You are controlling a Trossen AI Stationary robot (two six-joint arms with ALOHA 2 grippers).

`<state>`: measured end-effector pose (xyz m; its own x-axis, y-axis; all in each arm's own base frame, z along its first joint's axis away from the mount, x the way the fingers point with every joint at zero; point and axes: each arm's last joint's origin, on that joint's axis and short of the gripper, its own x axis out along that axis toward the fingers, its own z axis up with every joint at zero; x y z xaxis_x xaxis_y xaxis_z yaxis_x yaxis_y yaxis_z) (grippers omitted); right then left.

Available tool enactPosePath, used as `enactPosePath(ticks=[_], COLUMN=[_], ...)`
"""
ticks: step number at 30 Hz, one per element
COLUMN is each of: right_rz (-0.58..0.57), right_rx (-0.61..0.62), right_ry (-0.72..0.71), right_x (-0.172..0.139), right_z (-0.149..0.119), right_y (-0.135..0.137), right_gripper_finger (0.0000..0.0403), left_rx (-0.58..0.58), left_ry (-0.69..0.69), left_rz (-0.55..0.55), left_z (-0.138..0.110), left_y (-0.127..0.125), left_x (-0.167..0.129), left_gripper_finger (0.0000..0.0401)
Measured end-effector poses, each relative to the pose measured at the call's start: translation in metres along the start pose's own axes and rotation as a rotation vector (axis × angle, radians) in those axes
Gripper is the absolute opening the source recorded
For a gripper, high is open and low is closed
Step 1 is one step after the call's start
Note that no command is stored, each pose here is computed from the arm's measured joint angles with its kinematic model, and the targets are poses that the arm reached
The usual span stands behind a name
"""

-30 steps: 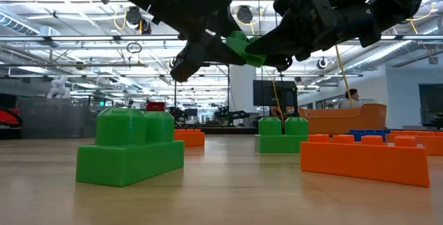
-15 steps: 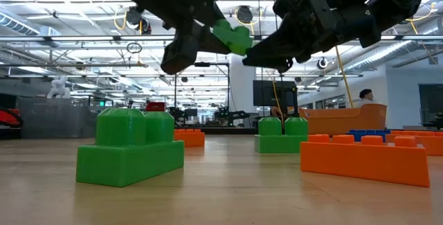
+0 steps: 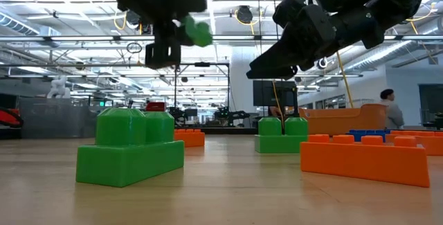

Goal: Sort & place blocks by color
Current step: Put the green game piece into the black bin

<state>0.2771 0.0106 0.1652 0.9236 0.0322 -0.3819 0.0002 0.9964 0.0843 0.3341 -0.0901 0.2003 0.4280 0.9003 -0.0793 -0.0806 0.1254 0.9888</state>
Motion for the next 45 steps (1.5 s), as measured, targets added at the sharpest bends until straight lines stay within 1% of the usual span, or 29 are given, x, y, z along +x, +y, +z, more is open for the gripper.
enactPosePath(ticks=[2, 3, 5, 7, 9, 12, 15, 19, 21, 23, 25, 27, 29, 34, 36, 41, 45], right_rz=[0.000, 0.001, 0.001, 0.001, 0.001, 0.000, 0.000, -0.001, -0.001, -0.001, -0.001, -0.001, -0.001, -0.002, -0.002, -0.002, -0.001], right_rx=[0.000, 0.001, 0.014, 0.022, 0.022, 0.020, 0.019, 0.019, 0.019, 0.019, 0.019, 0.019, 0.019, 0.029, 0.029, 0.030, 0.030], right_ry=[0.002, 0.001, 0.001, 0.001, 0.006, 0.006, 0.008, 0.017, 0.017, 0.018, 0.018, 0.018, 0.020, 0.022, 0.022, 0.022, 0.022], right_x=[0.000, 0.000, 0.000, 0.000, 0.000, 0.000, 0.000, 0.000, 0.000, 0.000, 0.000, 0.000, 0.000, 0.000, 0.000, 0.000, 0.000], right_z=[0.000, 0.000, 0.000, 0.000, -0.001, -0.001, -0.001, -0.002, -0.002, -0.002, -0.002, -0.002, -0.002, -0.002, -0.002, -0.002, -0.002], right_y=[0.000, 0.000, 0.000, 0.000, 0.000, 0.000, 0.000, 0.000, 0.000, 0.000, 0.000, 0.000, 0.000, 0.000, 0.000, 0.000, 0.000], right_gripper_finger=[0.0226, 0.0225, 0.0224, 0.0223, 0.0223, 0.0222, 0.0222, 0.0222, 0.0222, 0.0222, 0.0222, 0.0222, 0.0222, 0.0222, 0.0222, 0.0222, 0.0222], left_rx=[-0.088, -0.151, -0.272, -0.419, -0.556, -0.685, -0.717, -0.785, -0.857, -0.886, -0.915, -0.905, -0.920, -0.948, -0.942, -0.934, -0.930], left_ry=[0.018, 0.022, 0.024, 0.026, 0.039, 0.095, 0.190, 0.342, 0.416, 0.491, 0.535, 0.595, 0.649, 0.805, 0.845, 0.936, 1.003], left_rz=[-0.012, -0.027, -0.084, -0.174, -0.289, -0.417, -0.462, -0.463, -0.451, -0.445, -0.427, -0.418, -0.408, -0.487, -0.499, -0.489, -0.469], left_z=[-0.009, -0.014, -0.026, -0.038, -0.052, -0.074, -0.099, -0.133, -0.147, -0.160, -0.168, -0.176, -0.183, -0.200, -0.205, -0.217, -0.227], left_y=[0.010, 0.016, 0.031, 0.046, 0.059, 0.075, 0.087, 0.102, 0.107, 0.110, 0.113, 0.113, 0.113, 0.111, 0.111, 0.112, 0.113], left_x=[0.005, 0.009, 0.015, 0.023, 0.032, 0.045, 0.053, 0.057, 0.059, 0.059, 0.059, 0.060, 0.063, 0.070, 0.072, 0.075, 0.079], left_gripper_finger=[0.0171, 0.0171, 0.0171, 0.0171, 0.0171, 0.0171, 0.0171, 0.0171, 0.0171, 0.0171, 0.0171, 0.0171, 0.0171, 0.0171, 0.0171, 0.0171, 0.0185])
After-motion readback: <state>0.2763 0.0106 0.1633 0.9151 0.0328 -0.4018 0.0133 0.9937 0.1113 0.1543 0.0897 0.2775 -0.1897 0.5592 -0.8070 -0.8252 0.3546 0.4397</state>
